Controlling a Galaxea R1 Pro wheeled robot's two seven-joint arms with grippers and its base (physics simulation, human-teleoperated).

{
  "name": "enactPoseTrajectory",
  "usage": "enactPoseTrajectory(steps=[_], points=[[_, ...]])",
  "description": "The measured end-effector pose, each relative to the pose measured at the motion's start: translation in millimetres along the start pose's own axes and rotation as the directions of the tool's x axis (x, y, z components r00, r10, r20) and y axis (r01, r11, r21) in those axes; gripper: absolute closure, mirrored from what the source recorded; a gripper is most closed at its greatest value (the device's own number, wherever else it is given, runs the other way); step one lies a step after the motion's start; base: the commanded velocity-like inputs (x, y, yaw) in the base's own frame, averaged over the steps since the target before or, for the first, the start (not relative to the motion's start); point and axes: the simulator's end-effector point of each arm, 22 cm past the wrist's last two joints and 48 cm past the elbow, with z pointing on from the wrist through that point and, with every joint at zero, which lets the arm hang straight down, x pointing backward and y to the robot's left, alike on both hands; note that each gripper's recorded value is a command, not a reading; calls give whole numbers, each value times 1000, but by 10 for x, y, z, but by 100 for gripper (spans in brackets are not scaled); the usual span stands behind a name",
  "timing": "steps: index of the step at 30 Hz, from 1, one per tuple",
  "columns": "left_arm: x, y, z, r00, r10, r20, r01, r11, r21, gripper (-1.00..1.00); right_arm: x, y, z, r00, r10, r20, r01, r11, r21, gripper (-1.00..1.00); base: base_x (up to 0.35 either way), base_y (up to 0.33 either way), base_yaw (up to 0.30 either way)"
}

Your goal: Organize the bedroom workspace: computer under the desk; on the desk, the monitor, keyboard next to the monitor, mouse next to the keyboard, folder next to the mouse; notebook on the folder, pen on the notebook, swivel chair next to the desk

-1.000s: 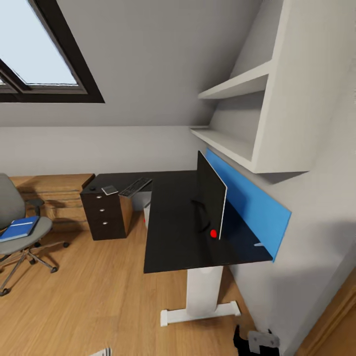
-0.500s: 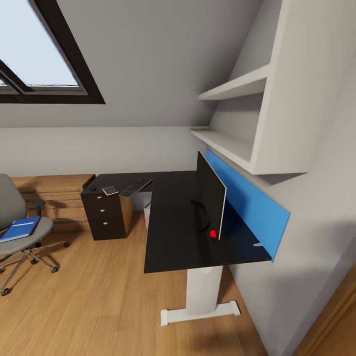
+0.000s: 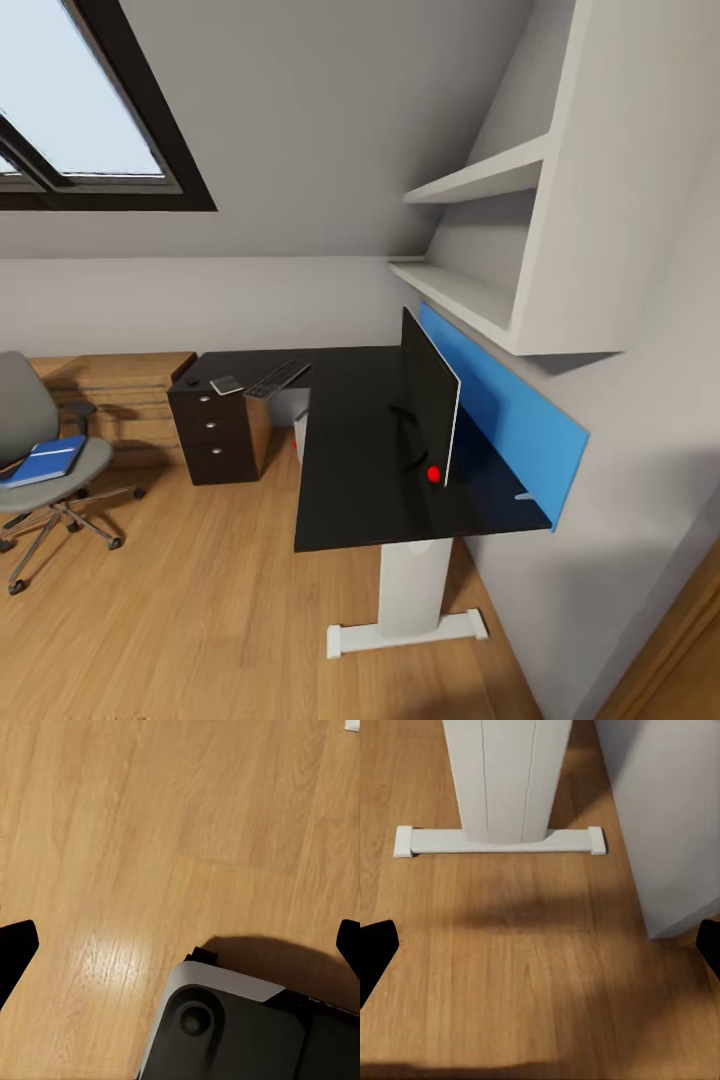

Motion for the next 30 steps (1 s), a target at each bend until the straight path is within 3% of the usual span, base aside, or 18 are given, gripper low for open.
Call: enactPoseTrajectory(steps=[15, 19, 30], points=[[-30, -13, -3, 1000, -12, 24, 12, 1000, 0, -100, 149, 10, -26, 999, -7, -34, 7, 1000, -4, -100, 119, 221, 205], [-39, -5, 0, 999, -18, 37, 18, 1000, -2, -100, 177, 15, -30, 999, -7, -40, 7, 1000, -5, -100, 111, 302, 63], [144, -49, -13, 1000, -11, 4, 11, 1000, -1, -100, 209, 34, -37, 999, -10, -48, 9, 1000, -11, -100, 111, 303, 11]])
